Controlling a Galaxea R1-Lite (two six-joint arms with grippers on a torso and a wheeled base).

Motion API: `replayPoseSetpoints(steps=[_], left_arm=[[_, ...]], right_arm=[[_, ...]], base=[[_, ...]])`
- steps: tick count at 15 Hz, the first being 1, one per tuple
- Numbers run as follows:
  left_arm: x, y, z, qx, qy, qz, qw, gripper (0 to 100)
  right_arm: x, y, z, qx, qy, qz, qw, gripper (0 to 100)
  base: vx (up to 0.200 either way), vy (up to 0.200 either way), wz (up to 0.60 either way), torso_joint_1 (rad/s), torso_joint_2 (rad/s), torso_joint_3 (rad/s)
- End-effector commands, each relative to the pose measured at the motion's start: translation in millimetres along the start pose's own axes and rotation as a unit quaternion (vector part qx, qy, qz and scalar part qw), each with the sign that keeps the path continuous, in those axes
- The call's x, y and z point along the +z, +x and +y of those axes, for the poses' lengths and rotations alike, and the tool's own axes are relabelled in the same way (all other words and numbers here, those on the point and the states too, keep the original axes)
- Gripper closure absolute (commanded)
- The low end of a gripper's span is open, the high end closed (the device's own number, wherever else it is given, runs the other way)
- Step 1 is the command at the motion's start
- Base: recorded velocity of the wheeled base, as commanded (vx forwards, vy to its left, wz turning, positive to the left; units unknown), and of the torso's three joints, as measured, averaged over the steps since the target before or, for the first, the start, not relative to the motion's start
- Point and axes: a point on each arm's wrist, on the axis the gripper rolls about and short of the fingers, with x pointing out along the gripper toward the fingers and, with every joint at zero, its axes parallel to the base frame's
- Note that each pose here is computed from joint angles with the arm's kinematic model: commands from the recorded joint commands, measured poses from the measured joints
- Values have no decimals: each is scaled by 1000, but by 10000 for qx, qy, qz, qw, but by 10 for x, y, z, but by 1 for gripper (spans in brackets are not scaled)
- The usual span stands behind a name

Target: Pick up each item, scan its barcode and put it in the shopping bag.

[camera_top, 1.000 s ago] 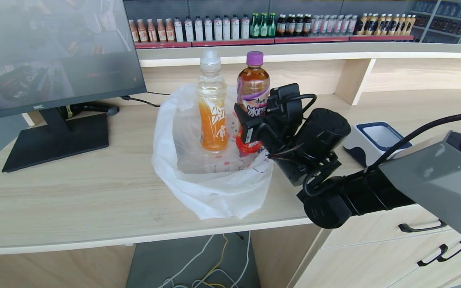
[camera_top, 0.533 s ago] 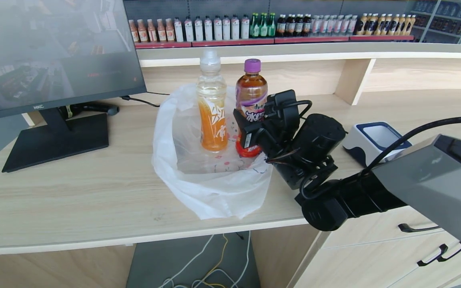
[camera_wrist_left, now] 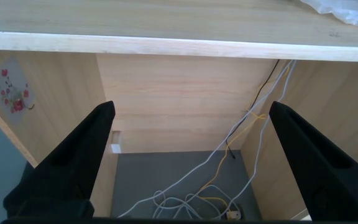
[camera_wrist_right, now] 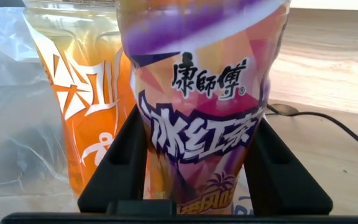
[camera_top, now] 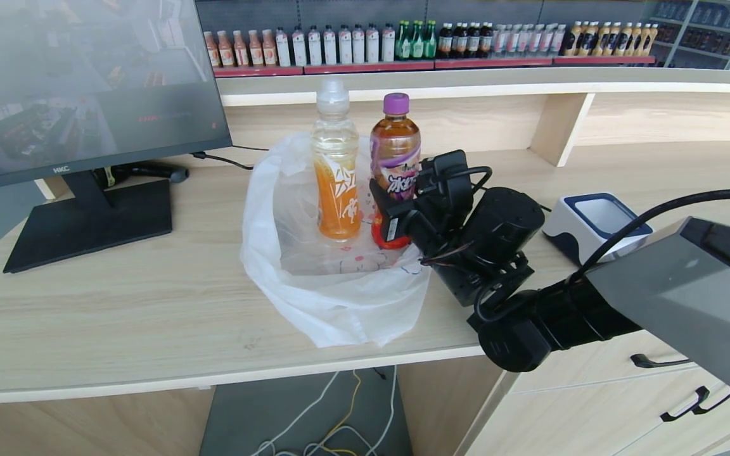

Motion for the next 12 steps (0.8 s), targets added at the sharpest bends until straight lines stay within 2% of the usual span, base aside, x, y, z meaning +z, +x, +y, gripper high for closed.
replayPoseSetpoints(steps=[1,11,12], left_arm=[[0,0,0,-3,-3,0,10000,0],[0,0,0,5,-3,0,10000,0],[0,0,0,-3,-3,0,10000,0]], right_arm=[[-20,-7,3,7,3,31,10000,100],[-68,-50,6,20,75,113,9999,100],[-64,-52,5,20,75,113,9999,0]], base=[[0,0,0,0,0,0],[0,0,0,0,0,0],[0,0,0,0,0,0]])
